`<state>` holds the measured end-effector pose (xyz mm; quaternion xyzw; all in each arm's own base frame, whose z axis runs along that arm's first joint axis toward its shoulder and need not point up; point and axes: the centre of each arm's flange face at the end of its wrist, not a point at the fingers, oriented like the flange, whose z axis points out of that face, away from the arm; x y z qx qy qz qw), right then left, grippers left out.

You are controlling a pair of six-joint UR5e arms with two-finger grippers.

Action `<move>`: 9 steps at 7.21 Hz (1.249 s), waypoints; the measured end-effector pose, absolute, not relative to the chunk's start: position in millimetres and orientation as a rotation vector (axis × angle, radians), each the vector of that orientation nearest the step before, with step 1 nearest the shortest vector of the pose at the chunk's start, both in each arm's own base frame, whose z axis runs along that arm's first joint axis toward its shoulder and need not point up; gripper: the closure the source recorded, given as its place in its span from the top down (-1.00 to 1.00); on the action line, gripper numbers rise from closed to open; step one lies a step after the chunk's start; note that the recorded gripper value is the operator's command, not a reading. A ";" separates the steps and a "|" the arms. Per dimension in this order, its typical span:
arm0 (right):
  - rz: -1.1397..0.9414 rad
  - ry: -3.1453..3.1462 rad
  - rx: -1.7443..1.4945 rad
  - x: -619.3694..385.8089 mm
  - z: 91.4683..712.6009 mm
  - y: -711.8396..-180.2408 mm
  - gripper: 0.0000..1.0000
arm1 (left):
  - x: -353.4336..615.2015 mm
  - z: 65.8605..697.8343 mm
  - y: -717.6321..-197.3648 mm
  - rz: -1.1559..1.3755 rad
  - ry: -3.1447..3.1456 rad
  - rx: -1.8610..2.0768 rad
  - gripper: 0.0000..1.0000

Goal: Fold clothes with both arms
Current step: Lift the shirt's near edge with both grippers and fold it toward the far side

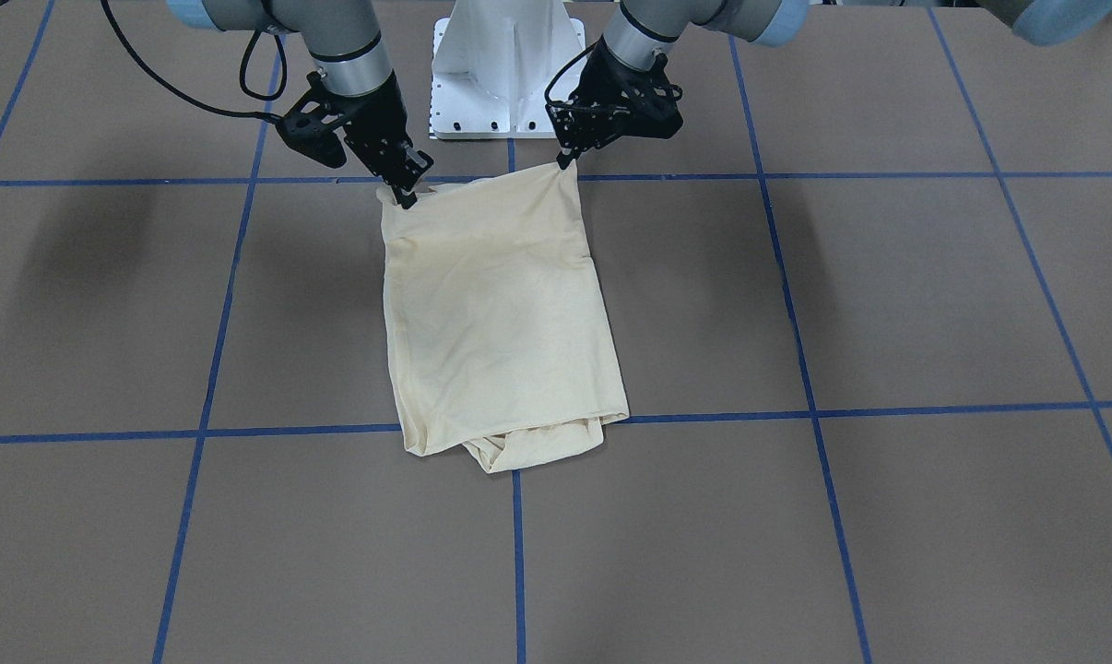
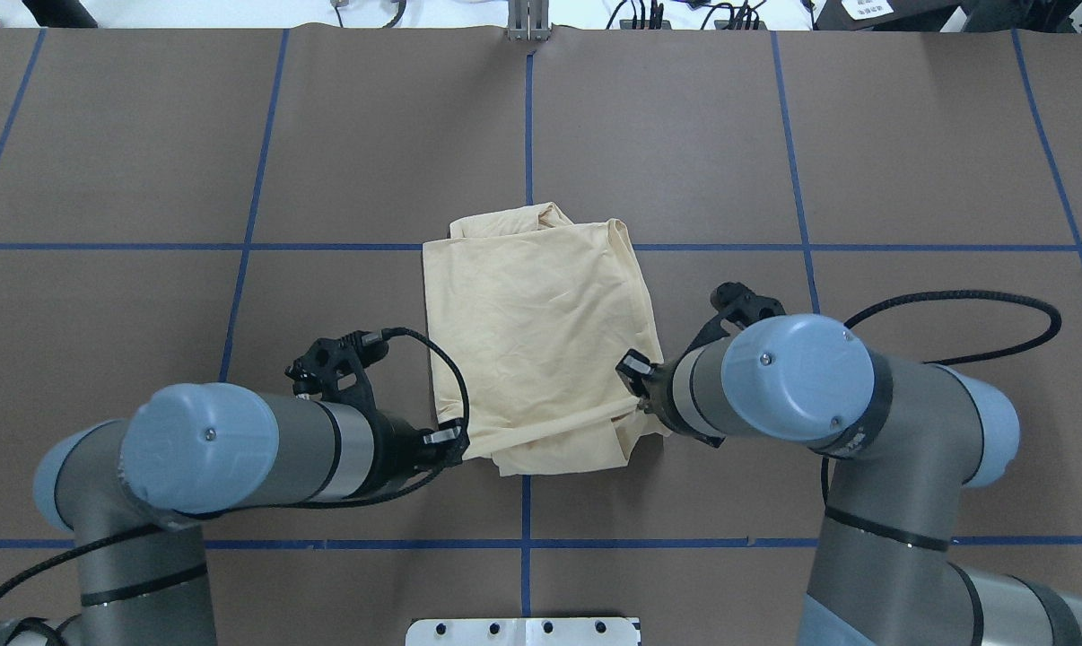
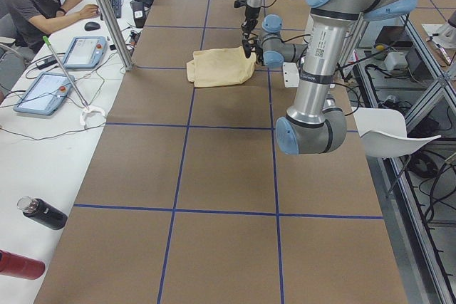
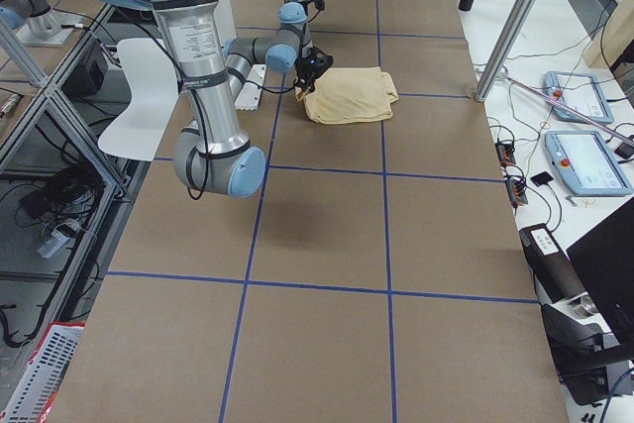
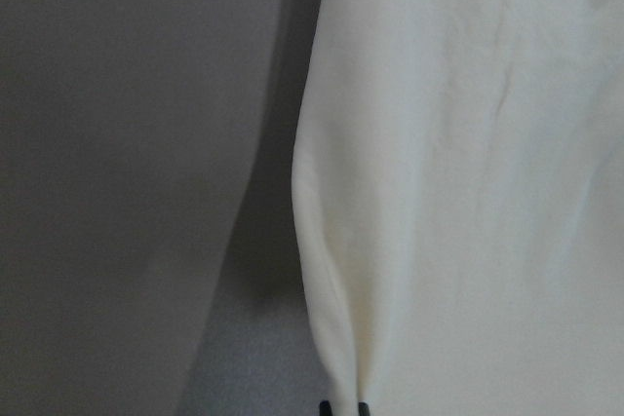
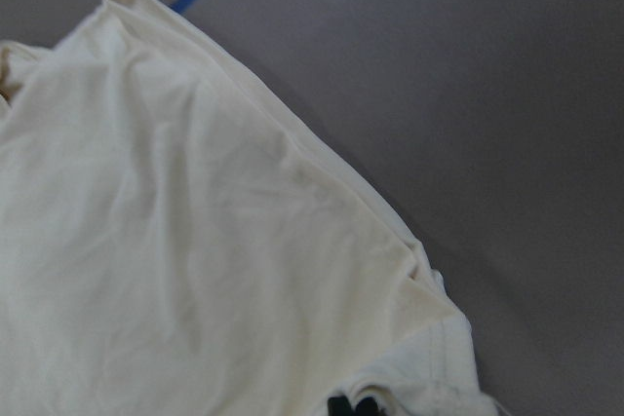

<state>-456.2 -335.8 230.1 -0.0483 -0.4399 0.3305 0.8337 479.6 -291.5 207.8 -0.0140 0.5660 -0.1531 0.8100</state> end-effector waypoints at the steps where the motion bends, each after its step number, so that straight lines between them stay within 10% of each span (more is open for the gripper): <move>1: 0.717 -0.941 -0.061 -447.1 223.6 -366.1 -1.00 | 466.2 207.2 -315.8 -0.338 1.210 0.007 -1.00; 9: 0.755 -0.932 0.088 -496.3 228.9 -537.8 -1.00 | 450.6 220.5 -486.4 -0.411 1.084 0.231 -1.00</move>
